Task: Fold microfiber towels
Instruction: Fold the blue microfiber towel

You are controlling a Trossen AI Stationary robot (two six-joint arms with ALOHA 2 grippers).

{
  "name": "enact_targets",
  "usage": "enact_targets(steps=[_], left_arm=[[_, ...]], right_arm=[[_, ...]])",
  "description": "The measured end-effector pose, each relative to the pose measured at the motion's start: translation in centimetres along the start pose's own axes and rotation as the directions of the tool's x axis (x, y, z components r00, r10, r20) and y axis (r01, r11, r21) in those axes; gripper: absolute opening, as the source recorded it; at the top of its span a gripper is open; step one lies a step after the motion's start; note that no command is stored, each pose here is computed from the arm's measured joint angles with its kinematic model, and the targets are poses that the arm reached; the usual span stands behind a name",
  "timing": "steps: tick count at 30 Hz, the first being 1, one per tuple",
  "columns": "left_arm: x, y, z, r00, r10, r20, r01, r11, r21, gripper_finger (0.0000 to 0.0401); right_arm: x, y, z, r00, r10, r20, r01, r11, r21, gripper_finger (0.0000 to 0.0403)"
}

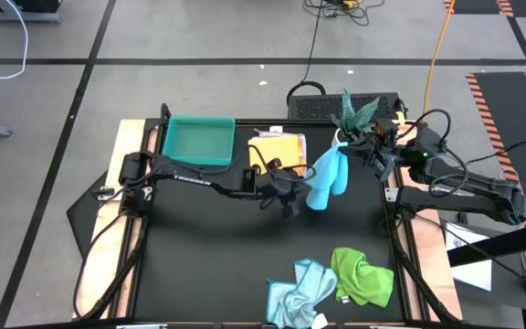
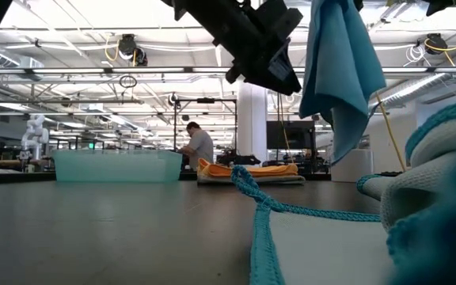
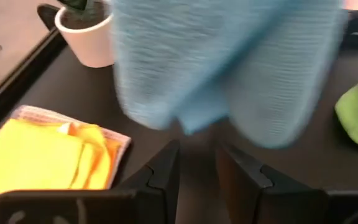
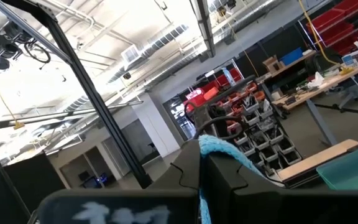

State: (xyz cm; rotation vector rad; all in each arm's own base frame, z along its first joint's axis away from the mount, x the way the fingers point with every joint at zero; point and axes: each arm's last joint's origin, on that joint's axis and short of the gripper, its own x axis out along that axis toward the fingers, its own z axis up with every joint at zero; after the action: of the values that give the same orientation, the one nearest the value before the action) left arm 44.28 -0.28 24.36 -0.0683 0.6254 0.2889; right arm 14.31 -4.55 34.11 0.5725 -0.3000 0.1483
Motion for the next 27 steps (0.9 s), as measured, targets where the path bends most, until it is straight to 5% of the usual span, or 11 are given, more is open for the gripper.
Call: enact_targets(steps=[13, 27], left_arm=[[0.9, 2.1, 0.0, 0.999, -0.030, -0.029, 0.027, 0.997, -0.073, 0.0111], [1.0, 2.5, -0.2, 0.998, -0.025, -0.050, 0.022, 0.997, -0.068, 0.0251]], right_arm=[[0.0, 0.0, 0.0, 1.000, 0.001, -0.002, -0.001, 1.000, -0.002, 0.0000], [0.1, -0.1, -0.1, 1.000, -0.005, -0.005, 0.005, 1.000, -0.015, 0.0000]])
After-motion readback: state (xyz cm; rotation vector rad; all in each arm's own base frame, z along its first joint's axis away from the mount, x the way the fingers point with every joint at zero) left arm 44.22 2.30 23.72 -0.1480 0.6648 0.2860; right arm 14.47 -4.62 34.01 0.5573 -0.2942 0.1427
